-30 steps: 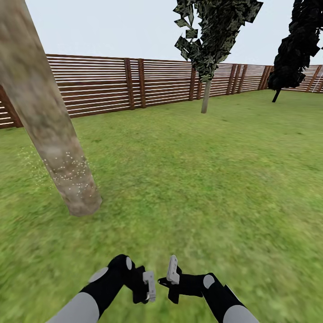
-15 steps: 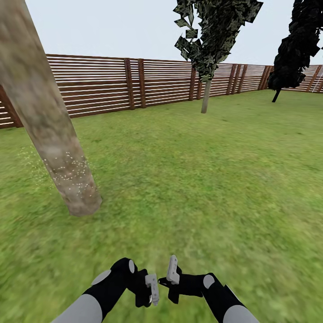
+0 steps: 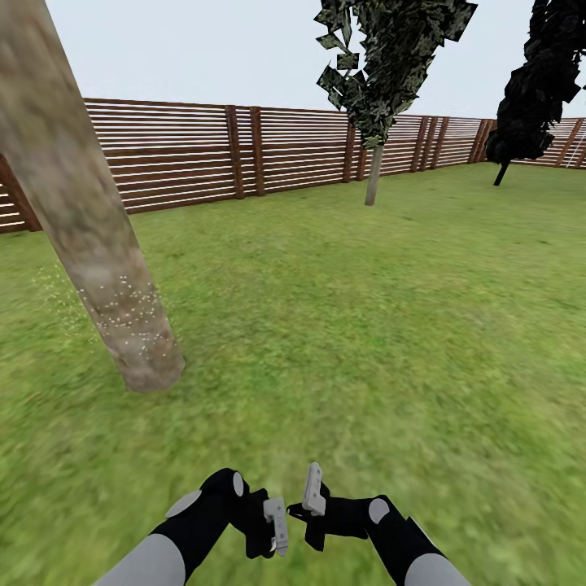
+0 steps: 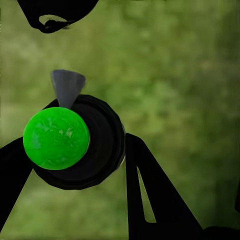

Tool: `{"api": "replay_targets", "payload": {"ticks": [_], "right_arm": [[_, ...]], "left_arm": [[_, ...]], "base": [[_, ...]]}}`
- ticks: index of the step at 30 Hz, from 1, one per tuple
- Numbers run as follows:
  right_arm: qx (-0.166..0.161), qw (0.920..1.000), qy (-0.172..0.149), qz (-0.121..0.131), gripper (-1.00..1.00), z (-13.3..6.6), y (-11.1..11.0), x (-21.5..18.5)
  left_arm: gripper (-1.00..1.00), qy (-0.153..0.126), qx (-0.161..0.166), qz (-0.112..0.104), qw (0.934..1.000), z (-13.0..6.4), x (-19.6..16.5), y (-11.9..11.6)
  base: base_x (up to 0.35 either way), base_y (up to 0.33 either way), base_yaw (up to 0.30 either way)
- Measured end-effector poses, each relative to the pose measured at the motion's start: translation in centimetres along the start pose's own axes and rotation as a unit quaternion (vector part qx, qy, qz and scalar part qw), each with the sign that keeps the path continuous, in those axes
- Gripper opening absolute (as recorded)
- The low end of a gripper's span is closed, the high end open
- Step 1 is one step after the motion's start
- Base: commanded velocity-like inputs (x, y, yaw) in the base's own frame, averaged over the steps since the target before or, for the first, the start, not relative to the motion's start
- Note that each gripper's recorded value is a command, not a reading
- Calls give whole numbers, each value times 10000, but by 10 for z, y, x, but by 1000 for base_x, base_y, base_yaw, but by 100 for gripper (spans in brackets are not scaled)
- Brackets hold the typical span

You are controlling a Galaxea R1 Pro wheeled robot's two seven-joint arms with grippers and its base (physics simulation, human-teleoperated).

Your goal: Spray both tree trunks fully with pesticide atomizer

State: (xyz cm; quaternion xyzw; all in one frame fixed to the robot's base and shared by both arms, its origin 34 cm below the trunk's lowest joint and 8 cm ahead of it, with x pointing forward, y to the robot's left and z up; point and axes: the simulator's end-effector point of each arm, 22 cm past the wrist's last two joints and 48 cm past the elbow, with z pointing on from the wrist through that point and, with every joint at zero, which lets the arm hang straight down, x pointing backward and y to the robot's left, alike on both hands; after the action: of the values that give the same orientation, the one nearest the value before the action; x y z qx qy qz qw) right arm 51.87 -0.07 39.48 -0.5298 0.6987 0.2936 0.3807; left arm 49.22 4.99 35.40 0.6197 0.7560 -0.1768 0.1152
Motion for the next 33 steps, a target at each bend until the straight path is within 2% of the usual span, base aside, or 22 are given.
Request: {"api": "replay_targets", "payload": {"ticks": [33], "right_arm": [[-6,10000,2,4,-100,0,1,0]], "left_arm": [[-100,-109,-42,19,9999,-1,-12,2]], "base": [[0,0,0]]}}
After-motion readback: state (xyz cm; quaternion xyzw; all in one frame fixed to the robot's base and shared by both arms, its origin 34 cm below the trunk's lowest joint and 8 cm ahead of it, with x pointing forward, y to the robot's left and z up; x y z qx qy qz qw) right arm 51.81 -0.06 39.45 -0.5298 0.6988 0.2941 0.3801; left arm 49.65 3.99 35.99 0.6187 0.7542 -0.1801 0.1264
